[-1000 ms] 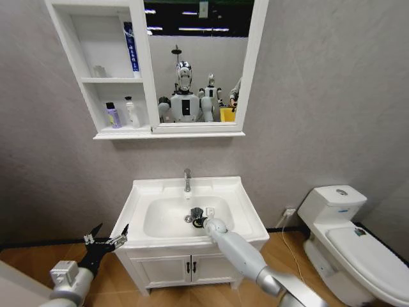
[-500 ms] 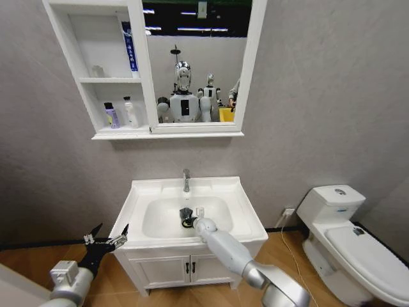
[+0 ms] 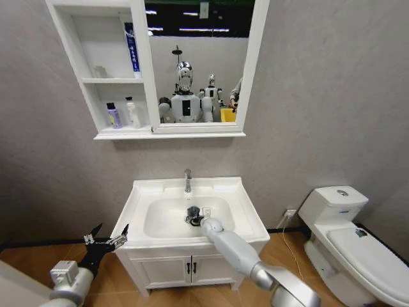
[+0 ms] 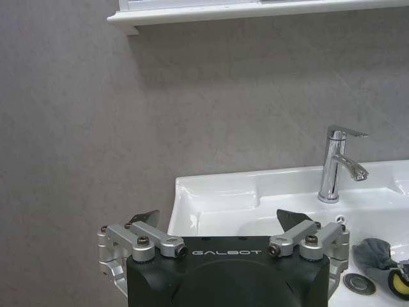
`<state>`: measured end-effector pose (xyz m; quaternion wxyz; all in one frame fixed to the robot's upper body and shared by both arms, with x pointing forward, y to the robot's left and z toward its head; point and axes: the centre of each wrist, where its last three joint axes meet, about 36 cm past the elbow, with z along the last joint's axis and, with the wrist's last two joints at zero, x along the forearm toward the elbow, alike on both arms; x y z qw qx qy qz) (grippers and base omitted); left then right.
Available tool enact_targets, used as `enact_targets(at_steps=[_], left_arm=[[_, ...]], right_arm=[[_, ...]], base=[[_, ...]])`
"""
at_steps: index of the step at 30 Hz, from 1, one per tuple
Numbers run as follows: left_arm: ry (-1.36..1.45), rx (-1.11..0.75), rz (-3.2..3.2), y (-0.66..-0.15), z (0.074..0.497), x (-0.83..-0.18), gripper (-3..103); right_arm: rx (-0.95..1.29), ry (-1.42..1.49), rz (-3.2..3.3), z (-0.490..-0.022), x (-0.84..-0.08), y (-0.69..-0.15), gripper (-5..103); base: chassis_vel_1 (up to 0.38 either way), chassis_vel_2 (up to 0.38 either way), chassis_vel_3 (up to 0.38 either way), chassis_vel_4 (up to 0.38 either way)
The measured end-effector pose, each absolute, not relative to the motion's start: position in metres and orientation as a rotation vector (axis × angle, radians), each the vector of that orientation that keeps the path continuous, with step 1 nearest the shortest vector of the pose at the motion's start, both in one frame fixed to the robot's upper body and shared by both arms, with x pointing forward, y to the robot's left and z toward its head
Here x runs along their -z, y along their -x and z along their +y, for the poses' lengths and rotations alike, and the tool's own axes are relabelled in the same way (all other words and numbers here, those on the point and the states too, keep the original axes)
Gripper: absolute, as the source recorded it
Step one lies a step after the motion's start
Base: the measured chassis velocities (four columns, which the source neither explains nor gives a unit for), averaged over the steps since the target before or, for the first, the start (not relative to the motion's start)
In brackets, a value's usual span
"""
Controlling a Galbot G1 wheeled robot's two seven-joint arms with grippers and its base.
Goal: Move facial cleanser and shampoo from washbasin to cabinet, then wipe washbasin with towel.
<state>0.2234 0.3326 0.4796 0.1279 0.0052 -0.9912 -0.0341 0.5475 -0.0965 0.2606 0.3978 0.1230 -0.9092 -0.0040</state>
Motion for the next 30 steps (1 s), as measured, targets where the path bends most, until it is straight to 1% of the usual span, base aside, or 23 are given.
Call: enact_targets(at_steps=[4,5,7,8,11,12,14,18,23,25,28,29,30], left_arm=[[-0.015,0.099,-2.883,-0.223,0.333,-0.48,100],[-0.015,0.099,-2.883,-0.223,0.333,-0.48,100],[-0.015,0.099,-2.883,-0.223,0.333,-0.48,100],[-0.015,0.099,-2.883,-0.223,0.333,-0.48,100],[-0.015,0.099,-2.883,-0.223,0.333,-0.48,100],[-0.015,0.099,-2.883,-0.223,0.333,-0.48,100],[-0.015,0.099,-2.883,-0.223,0.333,-0.48,100],[-0.015,0.099,-2.883,-0.223,0.333,-0.48,100],[-0.015,0.099,-2.883,-0.223,0.333,-0.48,100],[-0.015,0.099,-2.883,-0.223,0.333,-0.48,100],[-0.015,0.099,-2.883,-0.223,0.333,-0.48,100],[-0.015,0.099,-2.883,-0.223,0.333,-0.48,100],[-0.015,0.099,-2.883,-0.223,0.333,-0.48,100]], right_arm=[[0.012,-0.32,-2.298,-0.091,-0.26,-0.546,4],[0.019,-0.334,-2.292,-0.083,-0.259,-0.544,4],[0.056,-0.376,-2.274,-0.057,-0.258,-0.541,4],[0.056,-0.376,-2.274,-0.057,-0.258,-0.541,4],[0.117,-0.44,-2.238,-0.006,-0.264,-0.538,4],[0.117,-0.44,-2.238,-0.006,-0.264,-0.538,4],[0.128,-0.474,-2.224,0.014,-0.267,-0.535,4],[0.146,-0.494,-2.216,0.019,-0.269,-0.536,4],[0.281,-0.615,-2.242,0.026,-0.276,-0.53,4],[0.296,-0.631,-2.248,0.028,-0.277,-0.528,4],[0.287,-0.603,-2.251,0.024,-0.278,-0.527,4],[0.243,-0.55,-2.251,0.011,-0.277,-0.528,4],[0.243,-0.55,-2.251,0.011,-0.277,-0.528,4]], base=[[0.0,0.0,0.0,0.0],[0.0,0.0,0.0,0.0],[0.0,0.0,0.0,0.0],[0.0,0.0,0.0,0.0],[0.0,0.0,0.0,0.0],[0.0,0.0,0.0,0.0],[0.0,0.0,0.0,0.0],[0.0,0.0,0.0,0.0],[0.0,0.0,0.0,0.0],[0.0,0.0,0.0,0.0],[0.0,0.0,0.0,0.0],[0.0,0.0,0.0,0.0],[0.0,0.0,0.0,0.0]])
